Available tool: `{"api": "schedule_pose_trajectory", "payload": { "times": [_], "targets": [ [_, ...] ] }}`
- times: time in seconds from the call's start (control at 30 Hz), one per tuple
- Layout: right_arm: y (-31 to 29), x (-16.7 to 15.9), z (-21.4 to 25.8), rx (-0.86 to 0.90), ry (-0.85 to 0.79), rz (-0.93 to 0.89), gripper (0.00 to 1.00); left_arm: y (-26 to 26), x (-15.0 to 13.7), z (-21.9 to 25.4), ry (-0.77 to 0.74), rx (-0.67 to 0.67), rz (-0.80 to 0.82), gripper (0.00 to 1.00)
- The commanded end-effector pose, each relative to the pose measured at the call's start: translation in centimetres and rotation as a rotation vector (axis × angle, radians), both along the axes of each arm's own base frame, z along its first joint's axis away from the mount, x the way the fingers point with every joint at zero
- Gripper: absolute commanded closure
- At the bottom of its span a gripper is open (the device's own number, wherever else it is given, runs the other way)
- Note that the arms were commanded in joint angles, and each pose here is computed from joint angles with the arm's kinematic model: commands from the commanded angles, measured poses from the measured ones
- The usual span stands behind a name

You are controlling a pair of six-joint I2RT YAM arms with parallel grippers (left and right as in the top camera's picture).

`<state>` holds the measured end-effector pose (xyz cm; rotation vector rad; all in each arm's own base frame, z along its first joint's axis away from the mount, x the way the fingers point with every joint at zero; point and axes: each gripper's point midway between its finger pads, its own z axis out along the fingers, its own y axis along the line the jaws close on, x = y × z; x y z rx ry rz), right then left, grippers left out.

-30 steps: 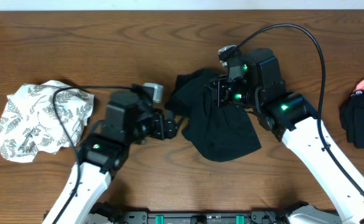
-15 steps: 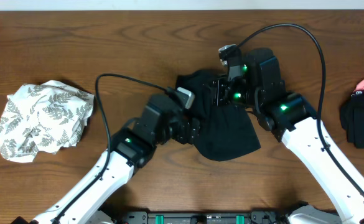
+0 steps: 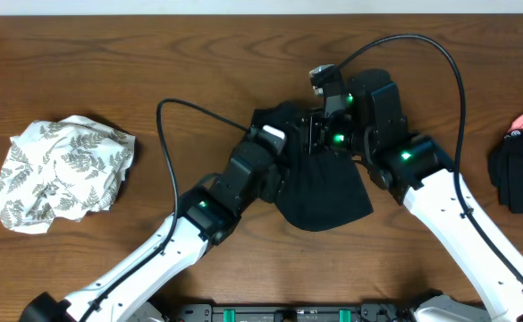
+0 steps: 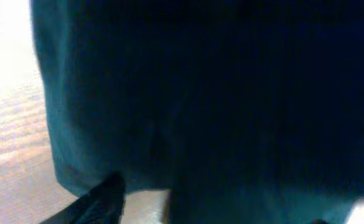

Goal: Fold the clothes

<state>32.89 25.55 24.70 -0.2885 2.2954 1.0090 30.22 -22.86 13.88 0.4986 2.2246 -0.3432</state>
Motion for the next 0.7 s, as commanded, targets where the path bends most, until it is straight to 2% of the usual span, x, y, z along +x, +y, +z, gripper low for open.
{"api": "schedule_pose_trajectory", "payload": {
  "times": [0.0, 0.2, 0.23, 0.33, 0.57, 0.67],
  "targets": [
    [0.6, -0.6, 0.3, 0.02, 0.006, 0.024, 0.99, 0.5, 1.5, 1.7, -0.08, 0.014, 0.055, 0.49],
    [0.0, -0.1, -0.1, -0.013, -0.005, -0.009, 0.97, 0.5, 1.4, 2.6, -0.1, -0.006, 0.055, 0.86],
    [-0.3, 0.2, -0.3, -0.034, -0.015, -0.023, 0.95, 0.6, 1.3, 2.8, -0.099, -0.005, 0.055, 0.9],
    [-1.9, 1.0, -1.3, -0.115, -0.028, -0.092, 0.92, 1.2, 0.6, 3.4, -0.092, 0.002, 0.055, 0.93],
    [-5.0, 1.8, -3.0, -0.242, -0.016, -0.18, 0.91, 2.1, -0.4, 6.2, -0.128, -0.03, 0.057, 0.94],
    [-5.9, 1.7, -3.6, -0.282, -0.009, -0.178, 0.82, 2.3, -0.7, 7.4, -0.156, -0.055, 0.059, 0.94]
  ]
}}
